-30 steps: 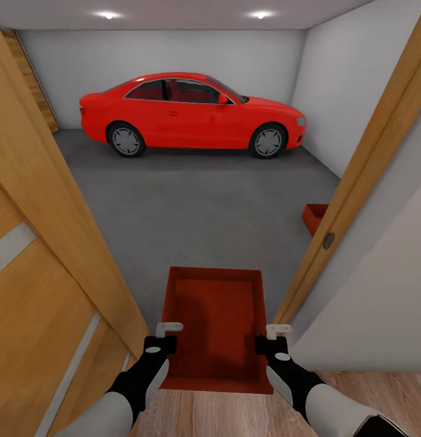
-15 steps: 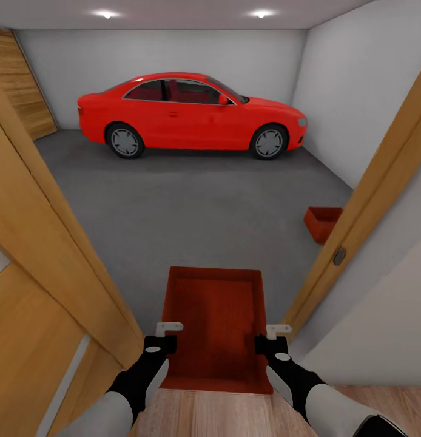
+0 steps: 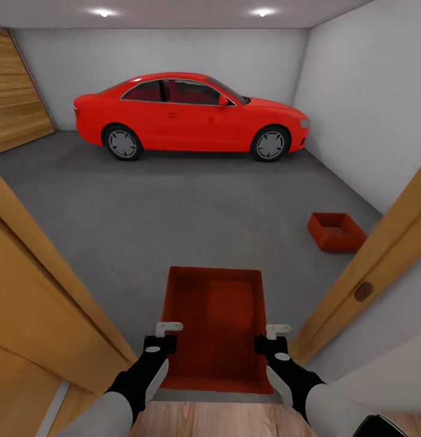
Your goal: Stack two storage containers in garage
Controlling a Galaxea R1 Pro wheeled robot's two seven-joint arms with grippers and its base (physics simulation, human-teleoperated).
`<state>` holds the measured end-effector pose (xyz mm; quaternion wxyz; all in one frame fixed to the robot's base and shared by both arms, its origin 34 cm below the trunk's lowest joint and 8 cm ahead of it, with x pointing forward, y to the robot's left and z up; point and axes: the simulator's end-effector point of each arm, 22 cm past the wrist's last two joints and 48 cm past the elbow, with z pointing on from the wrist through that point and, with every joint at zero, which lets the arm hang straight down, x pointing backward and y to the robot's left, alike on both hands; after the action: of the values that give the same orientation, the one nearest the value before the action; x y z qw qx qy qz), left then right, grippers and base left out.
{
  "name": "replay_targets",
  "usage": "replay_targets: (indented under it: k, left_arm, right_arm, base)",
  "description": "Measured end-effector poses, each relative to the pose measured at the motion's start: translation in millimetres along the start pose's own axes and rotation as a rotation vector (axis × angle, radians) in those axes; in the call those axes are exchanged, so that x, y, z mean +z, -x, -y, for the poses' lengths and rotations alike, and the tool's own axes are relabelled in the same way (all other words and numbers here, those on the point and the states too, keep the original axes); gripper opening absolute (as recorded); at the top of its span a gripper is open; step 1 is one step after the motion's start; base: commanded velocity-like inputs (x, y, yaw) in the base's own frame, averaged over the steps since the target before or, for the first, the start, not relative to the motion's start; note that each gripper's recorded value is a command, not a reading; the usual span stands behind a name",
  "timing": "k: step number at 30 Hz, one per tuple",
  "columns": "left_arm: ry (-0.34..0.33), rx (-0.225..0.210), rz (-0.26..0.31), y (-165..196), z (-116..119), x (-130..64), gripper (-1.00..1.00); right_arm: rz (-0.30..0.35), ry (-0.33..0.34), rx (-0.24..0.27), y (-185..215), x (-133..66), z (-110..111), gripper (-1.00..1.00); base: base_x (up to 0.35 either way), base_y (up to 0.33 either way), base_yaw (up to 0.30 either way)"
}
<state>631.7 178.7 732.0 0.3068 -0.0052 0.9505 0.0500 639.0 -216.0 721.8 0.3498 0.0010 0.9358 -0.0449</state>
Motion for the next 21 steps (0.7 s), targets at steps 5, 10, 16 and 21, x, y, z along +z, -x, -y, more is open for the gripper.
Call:
replay_targets:
  k: [5,10,16,21]
  left_arm:
    - [0.0,0.0,0.0,0.1,0.0,0.0,-1.0]
    - [0.0,0.001,0.0,0.3,0.0,0.0,-1.0]
    - [0.0,0.001,0.0,0.4,0.0,-0.1,-1.0]
    - [0.0,0.001,0.0,0.4,0.0,-0.1,-1.0]
  right_arm:
    - [0.0,0.0,0.0,0.0,0.0,0.0,-1.0]
    - [0.0,0.0,0.001,0.0,0.0,0.0,-1.0]
    - [0.0,0.0,0.001,0.1,0.0,0.0,-1.0]
    - [0.0,0.0,0.001,0.1,0.0,0.0,-1.0]
  base:
    - [0.322,0.0,0.0]
    - [0.322,0.0,0.0]
    - [0.322,0.0,0.0]
    - [0.322,0.0,0.0]
